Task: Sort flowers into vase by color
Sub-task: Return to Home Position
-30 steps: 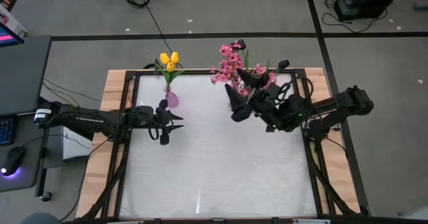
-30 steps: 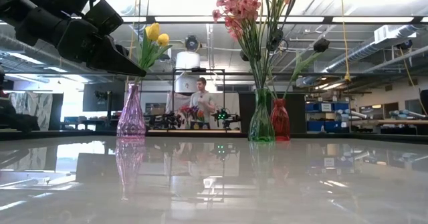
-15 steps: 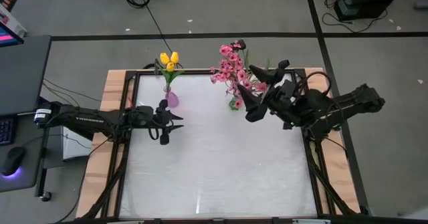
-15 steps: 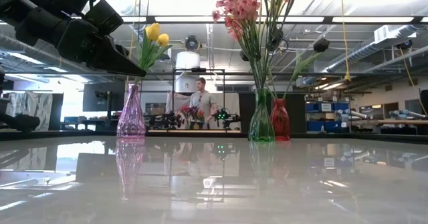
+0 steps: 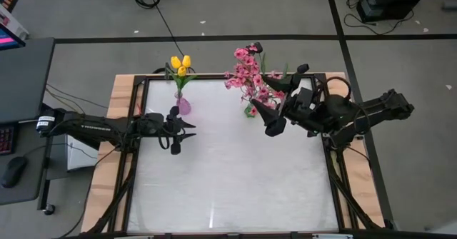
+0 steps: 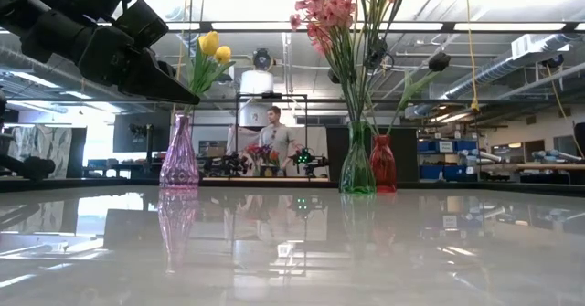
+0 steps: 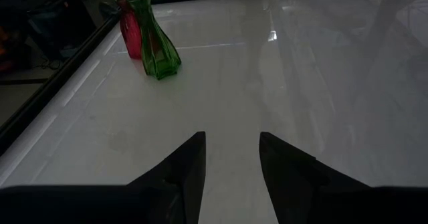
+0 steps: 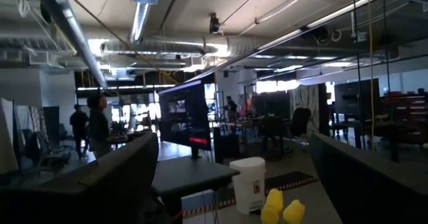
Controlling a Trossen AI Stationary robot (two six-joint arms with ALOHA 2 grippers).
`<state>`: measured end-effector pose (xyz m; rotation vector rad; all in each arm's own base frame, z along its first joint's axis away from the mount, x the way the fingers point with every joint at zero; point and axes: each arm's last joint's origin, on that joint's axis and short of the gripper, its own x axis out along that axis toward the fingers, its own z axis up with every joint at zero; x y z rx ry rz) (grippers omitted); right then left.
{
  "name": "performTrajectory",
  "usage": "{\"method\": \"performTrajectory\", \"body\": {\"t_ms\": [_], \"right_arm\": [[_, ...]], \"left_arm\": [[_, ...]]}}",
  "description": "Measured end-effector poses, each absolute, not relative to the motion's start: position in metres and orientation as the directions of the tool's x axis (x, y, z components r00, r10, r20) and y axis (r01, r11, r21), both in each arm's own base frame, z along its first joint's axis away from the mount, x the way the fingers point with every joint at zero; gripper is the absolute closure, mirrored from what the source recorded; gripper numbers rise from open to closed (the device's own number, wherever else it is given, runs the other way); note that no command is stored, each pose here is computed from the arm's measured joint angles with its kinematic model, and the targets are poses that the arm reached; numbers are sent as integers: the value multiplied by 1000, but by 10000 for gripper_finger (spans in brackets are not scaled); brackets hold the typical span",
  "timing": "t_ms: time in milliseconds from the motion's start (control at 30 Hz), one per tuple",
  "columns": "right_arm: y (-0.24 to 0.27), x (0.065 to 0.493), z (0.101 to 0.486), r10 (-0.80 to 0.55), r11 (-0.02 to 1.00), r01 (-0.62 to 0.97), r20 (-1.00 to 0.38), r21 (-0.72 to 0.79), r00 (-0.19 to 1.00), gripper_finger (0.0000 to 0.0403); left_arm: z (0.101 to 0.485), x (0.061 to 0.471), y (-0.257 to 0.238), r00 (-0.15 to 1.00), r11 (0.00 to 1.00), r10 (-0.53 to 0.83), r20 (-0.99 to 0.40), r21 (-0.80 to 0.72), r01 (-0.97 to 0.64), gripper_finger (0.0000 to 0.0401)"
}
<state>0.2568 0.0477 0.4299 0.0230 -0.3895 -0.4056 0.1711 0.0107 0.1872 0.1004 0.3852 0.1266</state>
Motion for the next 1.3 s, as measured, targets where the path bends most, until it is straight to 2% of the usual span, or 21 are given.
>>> {"method": "performTrajectory", "body": {"t_ms": [200, 433, 700, 800, 1067, 1300], "right_arm": [[47, 257, 428, -406, 911, 405, 347, 78, 846, 7], [49, 258, 428, -412, 901, 324, 343, 288, 844, 7], [47, 254, 430, -421, 906, 370, 344, 206, 839, 7], [47, 249, 429, -362, 932, 332, 310, 145, 879, 7], [32, 199, 443, -170, 985, 154, 253, 81, 952, 7], [17, 135, 431, -82, 996, 65, 311, 65, 947, 7]], "left_arm": [[187, 171, 11, 919, 987, 142, -368, 122, -104, 255], [187, 171, 11, 919, 987, 142, -368, 122, -104, 255], [187, 171, 11, 919, 987, 142, -368, 122, -104, 255], [187, 171, 11, 919, 987, 142, -368, 122, -104, 255], [187, 171, 11, 919, 987, 142, -368, 122, -104, 255], [187, 171, 11, 919, 987, 142, -368, 122, -104, 255]]}}
